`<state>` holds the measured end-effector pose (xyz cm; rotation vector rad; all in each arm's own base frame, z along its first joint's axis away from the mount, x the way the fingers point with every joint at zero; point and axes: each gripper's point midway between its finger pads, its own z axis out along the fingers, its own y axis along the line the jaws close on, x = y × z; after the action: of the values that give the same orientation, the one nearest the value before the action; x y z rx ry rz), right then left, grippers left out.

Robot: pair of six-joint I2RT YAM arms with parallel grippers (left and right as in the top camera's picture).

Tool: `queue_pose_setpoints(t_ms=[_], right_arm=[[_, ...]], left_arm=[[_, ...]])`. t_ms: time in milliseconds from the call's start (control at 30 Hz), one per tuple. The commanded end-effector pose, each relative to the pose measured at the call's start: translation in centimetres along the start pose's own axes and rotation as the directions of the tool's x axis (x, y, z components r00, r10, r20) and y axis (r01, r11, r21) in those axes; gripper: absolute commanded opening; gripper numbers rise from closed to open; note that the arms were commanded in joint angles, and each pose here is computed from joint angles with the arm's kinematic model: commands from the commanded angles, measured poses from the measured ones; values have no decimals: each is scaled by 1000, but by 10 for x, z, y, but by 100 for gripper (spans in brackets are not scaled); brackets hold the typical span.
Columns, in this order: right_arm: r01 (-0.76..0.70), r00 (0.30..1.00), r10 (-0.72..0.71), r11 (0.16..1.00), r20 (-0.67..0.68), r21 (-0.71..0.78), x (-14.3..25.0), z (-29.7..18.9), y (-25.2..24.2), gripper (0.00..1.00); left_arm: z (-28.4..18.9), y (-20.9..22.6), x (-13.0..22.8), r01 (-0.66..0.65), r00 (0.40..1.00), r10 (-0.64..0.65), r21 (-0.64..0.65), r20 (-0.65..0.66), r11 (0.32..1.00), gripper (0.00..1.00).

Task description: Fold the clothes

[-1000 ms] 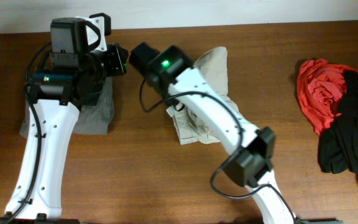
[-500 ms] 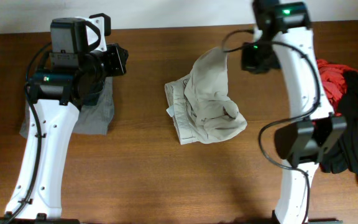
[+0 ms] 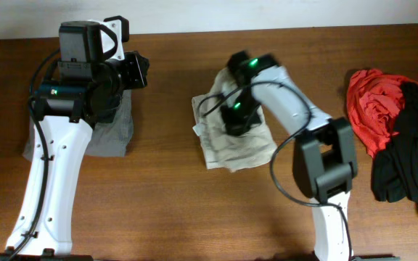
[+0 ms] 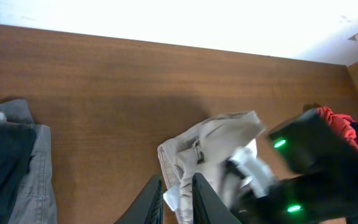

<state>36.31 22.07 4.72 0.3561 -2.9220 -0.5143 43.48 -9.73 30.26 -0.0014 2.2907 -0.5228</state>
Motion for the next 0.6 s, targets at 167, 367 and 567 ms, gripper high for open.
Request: queue_pose_setpoints(t_ms=[167, 367, 567], right_arm=[[-132, 991, 131, 991, -21, -36, 14, 62, -5, 4], [-131, 991, 130, 991, -25, -38, 16, 64, -5, 4], [-123, 992, 119, 988, -50, -96, 20, 62, 5, 4]], left_arm=[[-13, -6, -9, -28, 999, 28, 3, 35, 1000, 17], [-9, -18, -2, -61, 998, 60, 25, 10, 998, 17], [15, -59, 27, -202, 975, 212, 132, -70, 971, 17]])
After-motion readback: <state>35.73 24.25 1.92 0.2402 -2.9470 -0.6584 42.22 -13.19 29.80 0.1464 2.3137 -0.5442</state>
